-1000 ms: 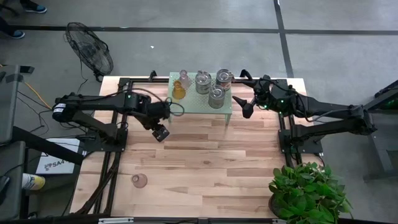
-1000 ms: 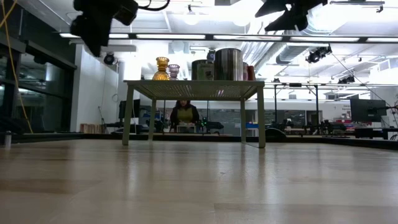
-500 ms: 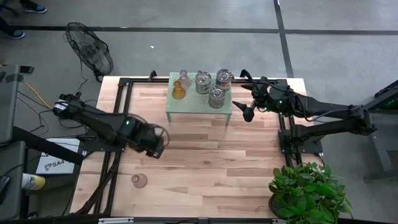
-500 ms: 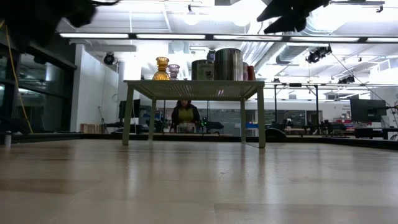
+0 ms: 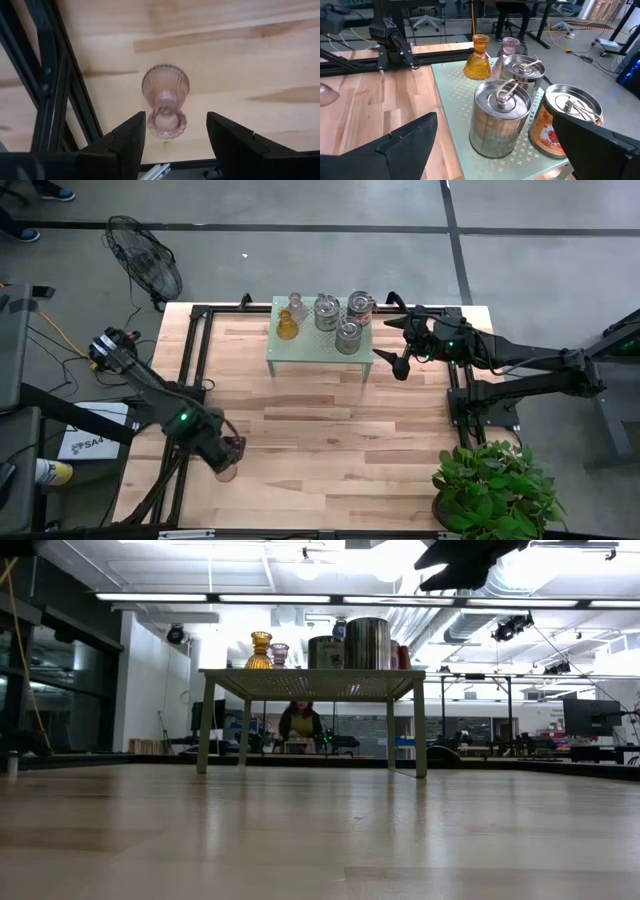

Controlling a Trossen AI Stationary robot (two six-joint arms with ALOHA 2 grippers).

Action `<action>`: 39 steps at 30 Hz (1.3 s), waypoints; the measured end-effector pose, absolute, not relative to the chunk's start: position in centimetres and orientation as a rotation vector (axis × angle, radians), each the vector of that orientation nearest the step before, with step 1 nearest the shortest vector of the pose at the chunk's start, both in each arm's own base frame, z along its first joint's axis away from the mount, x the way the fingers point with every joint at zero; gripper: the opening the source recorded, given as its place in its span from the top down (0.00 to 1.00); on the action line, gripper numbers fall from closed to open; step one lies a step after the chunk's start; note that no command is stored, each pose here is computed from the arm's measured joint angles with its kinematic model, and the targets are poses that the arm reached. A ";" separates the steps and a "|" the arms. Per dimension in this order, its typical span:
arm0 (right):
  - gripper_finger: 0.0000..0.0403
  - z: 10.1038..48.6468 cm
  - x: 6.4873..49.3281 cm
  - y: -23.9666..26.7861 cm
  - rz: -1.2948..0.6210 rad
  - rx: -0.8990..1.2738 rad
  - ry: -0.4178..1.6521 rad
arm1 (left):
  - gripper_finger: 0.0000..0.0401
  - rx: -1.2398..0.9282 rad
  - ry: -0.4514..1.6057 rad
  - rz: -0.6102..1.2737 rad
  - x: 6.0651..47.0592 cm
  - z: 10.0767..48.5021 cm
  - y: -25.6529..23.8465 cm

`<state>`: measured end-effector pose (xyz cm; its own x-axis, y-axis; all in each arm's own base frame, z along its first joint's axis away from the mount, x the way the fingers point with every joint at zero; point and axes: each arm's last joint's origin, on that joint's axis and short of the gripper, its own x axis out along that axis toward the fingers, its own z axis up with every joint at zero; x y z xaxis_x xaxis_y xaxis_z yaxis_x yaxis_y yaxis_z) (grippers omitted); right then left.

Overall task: Pick & Place candle stick holders
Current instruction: Put the pink glass candle holder on the shelf

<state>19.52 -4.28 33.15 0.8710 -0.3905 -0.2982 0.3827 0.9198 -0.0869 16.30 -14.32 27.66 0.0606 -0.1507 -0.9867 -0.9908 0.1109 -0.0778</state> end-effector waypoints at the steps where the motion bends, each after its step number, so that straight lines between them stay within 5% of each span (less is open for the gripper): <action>1: 0.03 33.2 19.5 -4.3 -0.404 -0.028 0.318 | 0.49 -1.267 1.315 1.004 16.0 27.6 -14.7; 39: 0.03 32.8 19.4 -4.2 -0.373 -0.029 0.357 | 0.49 -1.153 1.398 1.133 15.4 23.8 -19.3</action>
<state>19.44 -4.19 32.80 0.8695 -0.3621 -0.3358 0.3519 0.9314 -0.0931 15.44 -19.26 23.81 -0.0893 -0.0953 -0.9914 -0.9896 0.1212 0.0775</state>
